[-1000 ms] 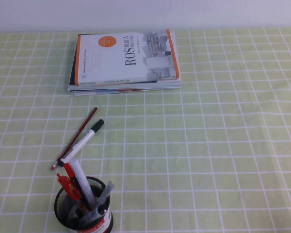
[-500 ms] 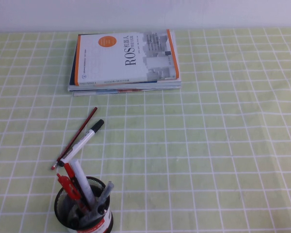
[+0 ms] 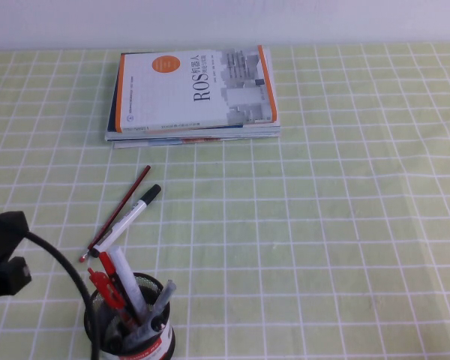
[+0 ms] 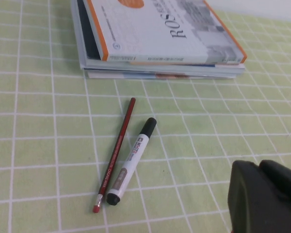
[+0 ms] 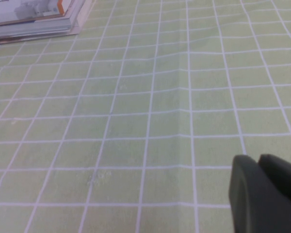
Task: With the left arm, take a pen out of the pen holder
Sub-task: Pick up the pen from the pen holder
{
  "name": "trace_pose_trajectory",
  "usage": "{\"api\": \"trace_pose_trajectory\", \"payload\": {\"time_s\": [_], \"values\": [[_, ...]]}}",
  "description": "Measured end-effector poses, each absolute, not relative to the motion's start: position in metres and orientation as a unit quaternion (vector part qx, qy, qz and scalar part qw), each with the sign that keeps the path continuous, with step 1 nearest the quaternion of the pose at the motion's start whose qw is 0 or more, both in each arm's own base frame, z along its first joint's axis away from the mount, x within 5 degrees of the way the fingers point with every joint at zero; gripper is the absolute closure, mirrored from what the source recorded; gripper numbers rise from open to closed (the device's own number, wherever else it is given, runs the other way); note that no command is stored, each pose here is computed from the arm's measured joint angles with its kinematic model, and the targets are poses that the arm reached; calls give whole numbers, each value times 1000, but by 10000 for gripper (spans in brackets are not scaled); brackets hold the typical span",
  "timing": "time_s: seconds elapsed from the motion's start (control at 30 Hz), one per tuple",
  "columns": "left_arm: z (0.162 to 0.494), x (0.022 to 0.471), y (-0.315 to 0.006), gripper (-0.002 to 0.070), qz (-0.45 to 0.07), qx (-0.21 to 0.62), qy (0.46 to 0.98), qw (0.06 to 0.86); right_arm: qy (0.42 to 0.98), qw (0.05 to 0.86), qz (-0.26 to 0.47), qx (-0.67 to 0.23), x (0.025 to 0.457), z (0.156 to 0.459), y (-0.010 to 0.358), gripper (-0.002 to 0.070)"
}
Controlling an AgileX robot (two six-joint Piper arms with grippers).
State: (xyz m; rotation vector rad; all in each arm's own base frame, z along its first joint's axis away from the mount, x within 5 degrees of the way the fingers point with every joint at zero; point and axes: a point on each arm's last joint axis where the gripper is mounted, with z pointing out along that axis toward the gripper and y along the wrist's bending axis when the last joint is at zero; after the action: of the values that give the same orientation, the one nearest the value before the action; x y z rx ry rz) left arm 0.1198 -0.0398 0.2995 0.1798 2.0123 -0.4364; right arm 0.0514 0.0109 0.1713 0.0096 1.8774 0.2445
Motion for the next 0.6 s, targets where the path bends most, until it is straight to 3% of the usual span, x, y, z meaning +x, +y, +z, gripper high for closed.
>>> {"api": "trace_pose_trajectory", "payload": {"time_s": [0.4,0.6], "values": [[296,122,-44,677,-177,119,834,509,805,584,105,4,51,171,11,689],[274,99,-40,677,-178,110,818,536,805,584,105,4,51,171,11,689]]}}
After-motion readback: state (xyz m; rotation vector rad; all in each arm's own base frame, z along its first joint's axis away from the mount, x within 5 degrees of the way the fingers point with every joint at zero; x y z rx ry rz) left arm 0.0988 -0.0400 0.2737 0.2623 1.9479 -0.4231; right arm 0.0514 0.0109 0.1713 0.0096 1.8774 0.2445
